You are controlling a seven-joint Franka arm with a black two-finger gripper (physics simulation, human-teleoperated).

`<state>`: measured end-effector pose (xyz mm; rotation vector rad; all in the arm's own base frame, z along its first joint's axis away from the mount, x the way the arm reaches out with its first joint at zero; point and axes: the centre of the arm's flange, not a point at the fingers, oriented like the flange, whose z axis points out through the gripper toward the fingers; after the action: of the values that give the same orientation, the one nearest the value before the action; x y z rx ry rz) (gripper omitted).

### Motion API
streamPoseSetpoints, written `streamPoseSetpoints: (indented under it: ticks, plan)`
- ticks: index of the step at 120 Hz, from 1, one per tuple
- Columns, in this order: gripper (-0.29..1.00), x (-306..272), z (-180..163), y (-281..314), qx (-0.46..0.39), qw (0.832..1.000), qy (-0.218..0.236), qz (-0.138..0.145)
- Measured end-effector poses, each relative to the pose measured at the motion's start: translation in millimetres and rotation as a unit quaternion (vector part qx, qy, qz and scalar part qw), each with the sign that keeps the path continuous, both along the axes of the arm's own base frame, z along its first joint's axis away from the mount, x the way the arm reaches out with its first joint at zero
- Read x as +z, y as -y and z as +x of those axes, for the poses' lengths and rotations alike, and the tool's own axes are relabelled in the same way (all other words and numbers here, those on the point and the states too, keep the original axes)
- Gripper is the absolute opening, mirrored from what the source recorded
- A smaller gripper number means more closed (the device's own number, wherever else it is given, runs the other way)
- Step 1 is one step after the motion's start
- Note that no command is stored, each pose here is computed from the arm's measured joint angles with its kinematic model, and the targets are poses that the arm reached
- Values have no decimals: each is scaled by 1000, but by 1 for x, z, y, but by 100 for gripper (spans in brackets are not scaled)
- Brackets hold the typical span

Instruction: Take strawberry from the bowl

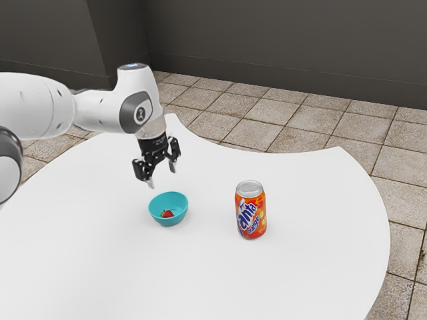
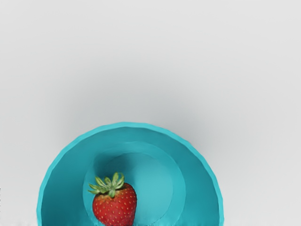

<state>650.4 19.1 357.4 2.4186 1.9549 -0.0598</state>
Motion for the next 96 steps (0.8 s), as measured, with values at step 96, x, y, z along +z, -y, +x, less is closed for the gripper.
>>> streamPoseSetpoints:
  ticks: [96]
  plan:
    - [37,-75,-3,17,108,993,-40,16]
